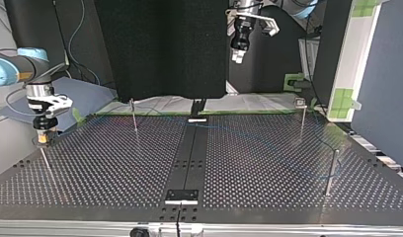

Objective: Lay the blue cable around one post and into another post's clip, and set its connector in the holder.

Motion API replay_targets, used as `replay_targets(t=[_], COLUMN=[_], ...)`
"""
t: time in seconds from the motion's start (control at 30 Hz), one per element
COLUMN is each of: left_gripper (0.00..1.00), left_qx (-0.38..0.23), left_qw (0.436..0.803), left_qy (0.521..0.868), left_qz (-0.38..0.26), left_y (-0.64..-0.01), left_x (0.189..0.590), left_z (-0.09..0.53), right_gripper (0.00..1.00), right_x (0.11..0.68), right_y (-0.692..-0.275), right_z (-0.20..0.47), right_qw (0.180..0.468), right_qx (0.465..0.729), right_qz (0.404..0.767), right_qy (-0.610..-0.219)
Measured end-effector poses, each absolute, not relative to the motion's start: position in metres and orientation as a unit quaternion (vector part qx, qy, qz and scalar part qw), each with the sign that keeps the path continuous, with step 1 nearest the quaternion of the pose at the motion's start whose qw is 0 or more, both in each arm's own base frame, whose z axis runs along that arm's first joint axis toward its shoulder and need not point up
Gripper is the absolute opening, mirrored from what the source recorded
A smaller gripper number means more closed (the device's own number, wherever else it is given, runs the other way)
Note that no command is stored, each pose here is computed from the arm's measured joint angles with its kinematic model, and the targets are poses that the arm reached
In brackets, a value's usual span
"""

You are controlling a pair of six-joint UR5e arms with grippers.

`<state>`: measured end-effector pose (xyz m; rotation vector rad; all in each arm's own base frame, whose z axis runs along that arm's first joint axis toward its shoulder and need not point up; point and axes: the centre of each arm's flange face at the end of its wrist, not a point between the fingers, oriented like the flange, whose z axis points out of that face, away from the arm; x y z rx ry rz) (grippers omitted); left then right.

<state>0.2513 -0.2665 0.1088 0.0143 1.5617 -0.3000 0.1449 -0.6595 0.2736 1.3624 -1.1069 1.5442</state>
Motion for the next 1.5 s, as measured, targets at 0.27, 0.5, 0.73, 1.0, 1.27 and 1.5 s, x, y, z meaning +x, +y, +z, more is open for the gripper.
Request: replay_targets(t=[0.27,0.5,0.73,1.0,1.27,1.5], left_gripper=[1.0,1.0,1.0,1.0,1.0,1.0], left_qx=[0.006,0.006,0.006,0.006,0.005,0.005], left_qw=[0.7,0.7,0.7,0.7,0.7,0.7], left_qy=[0.702,0.702,0.702,0.702,0.701,0.701], left_qz=[-0.134,-0.134,-0.134,-0.134,-0.133,-0.133], left_y=[-0.266,-0.266,-0.266,-0.266,-0.266,-0.266], left_x=[0.251,0.251,0.251,0.252,0.253,0.253], left_z=[0.109,0.109,0.109,0.109,0.109,0.109], right_gripper=[0.0,0.0,0.0,0.0,0.0,0.0], right_x=[0.141,0.135,0.133,0.132,0.129,0.126], right_y=[-0.661,-0.66,-0.66,-0.661,-0.663,-0.665], right_z=[0.276,0.277,0.277,0.28,0.283,0.285], right_qw=[0.386,0.376,0.369,0.367,0.368,0.367], right_qx=[0.541,0.552,0.559,0.56,0.558,0.557], right_qz=[0.608,0.601,0.603,0.607,0.608,0.61], right_qy=[-0.433,-0.439,-0.434,-0.428,-0.428,-0.427])
